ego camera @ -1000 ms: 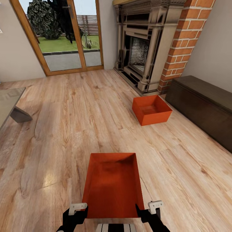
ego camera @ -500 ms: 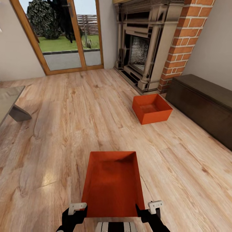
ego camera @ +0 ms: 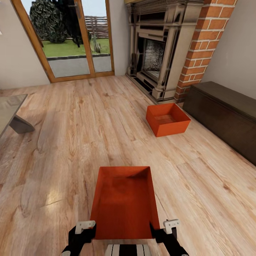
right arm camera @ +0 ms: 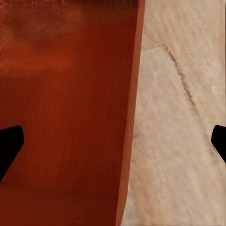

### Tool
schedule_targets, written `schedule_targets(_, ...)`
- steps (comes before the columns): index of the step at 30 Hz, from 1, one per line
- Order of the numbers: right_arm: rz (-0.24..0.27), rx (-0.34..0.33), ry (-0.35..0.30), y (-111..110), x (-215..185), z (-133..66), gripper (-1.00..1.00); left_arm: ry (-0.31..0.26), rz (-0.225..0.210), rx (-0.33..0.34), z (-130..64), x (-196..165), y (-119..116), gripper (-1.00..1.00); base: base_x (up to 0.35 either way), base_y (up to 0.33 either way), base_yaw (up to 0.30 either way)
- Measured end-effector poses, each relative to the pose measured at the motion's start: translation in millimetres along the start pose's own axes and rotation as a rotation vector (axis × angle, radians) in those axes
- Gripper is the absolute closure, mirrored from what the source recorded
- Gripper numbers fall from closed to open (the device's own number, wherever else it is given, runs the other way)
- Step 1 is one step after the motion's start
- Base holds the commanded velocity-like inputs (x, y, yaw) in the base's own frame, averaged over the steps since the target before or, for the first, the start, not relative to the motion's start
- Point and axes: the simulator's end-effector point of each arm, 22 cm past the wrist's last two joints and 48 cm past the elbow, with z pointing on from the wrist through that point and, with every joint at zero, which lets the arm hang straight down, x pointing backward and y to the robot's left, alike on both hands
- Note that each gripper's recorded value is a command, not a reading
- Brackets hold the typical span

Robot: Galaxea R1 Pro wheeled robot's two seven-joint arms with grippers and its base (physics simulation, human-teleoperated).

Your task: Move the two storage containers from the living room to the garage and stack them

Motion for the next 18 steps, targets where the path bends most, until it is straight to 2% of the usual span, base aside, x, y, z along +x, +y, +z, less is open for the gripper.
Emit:
schedule_targets(3, -0.001, 0.000, -0.012, 0, -6, 1.0, -1.00, -0.034, 0.000, 0.002, 0.1, -18, -1, -1.00, 0.000, 0.000, 0.000)
schedule_targets(7, 0.000, 0.000, -0.014, 0, -7, 1.1, -1.00, -0.041, 0.000, 0.002, 0.1, -20, 0, -1.00, 0.000, 0.000, 0.000)
schedule_targets(16, 0.005, -0.002, -0.010, 0, -5, 0.9, -1.00, -0.038, -0.002, -0.003, 0.3, -19, 3, -1.00, 0.000, 0.000, 0.000)
schedule_targets(18, 0.008, -0.002, -0.007, 1, -4, 0.8, -1.00, -0.009, 0.004, -0.010, 1.0, -5, 7, -1.00, 0.000, 0.000, 0.000)
